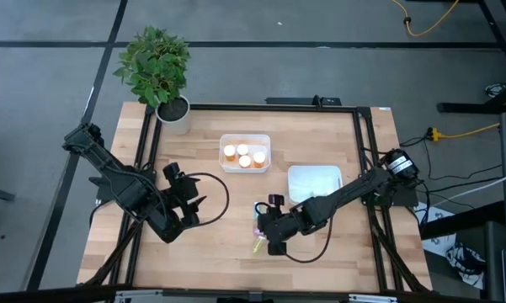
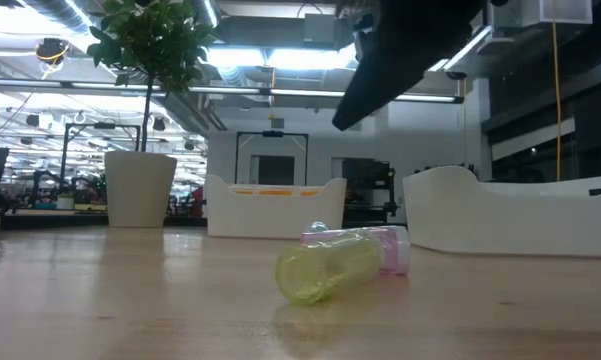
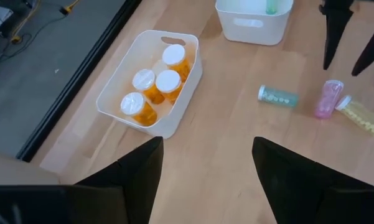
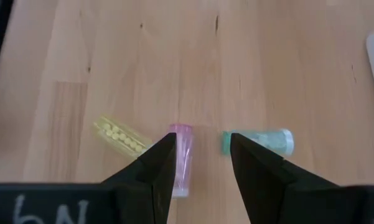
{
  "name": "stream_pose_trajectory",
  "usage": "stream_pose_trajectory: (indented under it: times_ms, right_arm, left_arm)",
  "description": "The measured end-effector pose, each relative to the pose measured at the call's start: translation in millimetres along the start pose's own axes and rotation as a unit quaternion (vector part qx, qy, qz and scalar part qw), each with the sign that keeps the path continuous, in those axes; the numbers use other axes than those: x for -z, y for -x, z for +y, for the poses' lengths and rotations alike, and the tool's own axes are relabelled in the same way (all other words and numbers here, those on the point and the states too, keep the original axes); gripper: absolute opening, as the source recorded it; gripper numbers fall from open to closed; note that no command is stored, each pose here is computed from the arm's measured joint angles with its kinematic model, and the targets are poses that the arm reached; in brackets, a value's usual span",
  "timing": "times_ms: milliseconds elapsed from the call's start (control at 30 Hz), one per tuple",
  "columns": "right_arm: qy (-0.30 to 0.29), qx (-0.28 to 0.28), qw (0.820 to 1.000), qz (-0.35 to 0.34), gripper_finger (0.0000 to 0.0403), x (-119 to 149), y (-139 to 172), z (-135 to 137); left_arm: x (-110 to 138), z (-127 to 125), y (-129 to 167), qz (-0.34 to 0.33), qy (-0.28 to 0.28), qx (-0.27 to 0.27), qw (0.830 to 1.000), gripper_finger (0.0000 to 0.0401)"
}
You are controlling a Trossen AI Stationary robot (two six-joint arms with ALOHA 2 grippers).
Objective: Pick and place medicine bottles into bin by pill shape (circle, oval)
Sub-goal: Put the small blue pill bottle into the bottom white bin
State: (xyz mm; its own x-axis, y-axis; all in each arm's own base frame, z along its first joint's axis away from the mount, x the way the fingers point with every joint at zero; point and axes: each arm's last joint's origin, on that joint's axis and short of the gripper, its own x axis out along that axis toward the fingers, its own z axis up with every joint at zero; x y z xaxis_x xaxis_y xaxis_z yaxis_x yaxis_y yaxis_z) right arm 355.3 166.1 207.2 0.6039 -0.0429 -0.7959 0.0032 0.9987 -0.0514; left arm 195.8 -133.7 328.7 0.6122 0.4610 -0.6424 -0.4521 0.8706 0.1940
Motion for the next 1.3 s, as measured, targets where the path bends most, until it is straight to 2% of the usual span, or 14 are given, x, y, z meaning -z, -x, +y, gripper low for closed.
stream_pose_trajectory:
  times_ms: [300, 433, 667, 1100, 1200, 1300]
  right_arm:
    - [0.026, -0.046, 0.999, -0.005, 0.0154, -2.2, -22.4, 0.2]
    - [0.035, -0.045, 0.998, -0.008, 0.0154, -3.3, -32.9, -4.5]
    - [0.016, -0.084, 0.996, -0.010, 0.0154, -10.3, -39.2, -18.1]
    - [-0.009, -0.093, 0.995, -0.025, 0.0154, -22.7, -38.2, -28.3]
    - [0.006, -0.091, 0.996, -0.015, 0.0154, -20.6, -38.2, -28.4]
    - [0.052, -0.113, 0.992, 0.003, 0.0154, -14.2, -38.9, -25.3]
  left_arm:
    - [20.4, -6.6, -18.3, 0.007, 0.002, -0.009, 1.000, 0.0243]
    - [28.9, -8.5, -24.7, 0.009, -0.004, -0.012, 1.000, 0.0243]
    - [38.0, -8.5, -31.0, 0.014, -0.018, -0.022, 0.999, 0.0243]
    - [38.3, -8.9, -31.0, 0.022, -0.017, -0.016, 0.999, 0.0243]
    - [38.7, -8.4, -30.9, 0.023, -0.020, -0.018, 0.999, 0.0243]
    - [39.5, -7.6, -30.8, 0.029, -0.025, -0.019, 0.999, 0.0243]
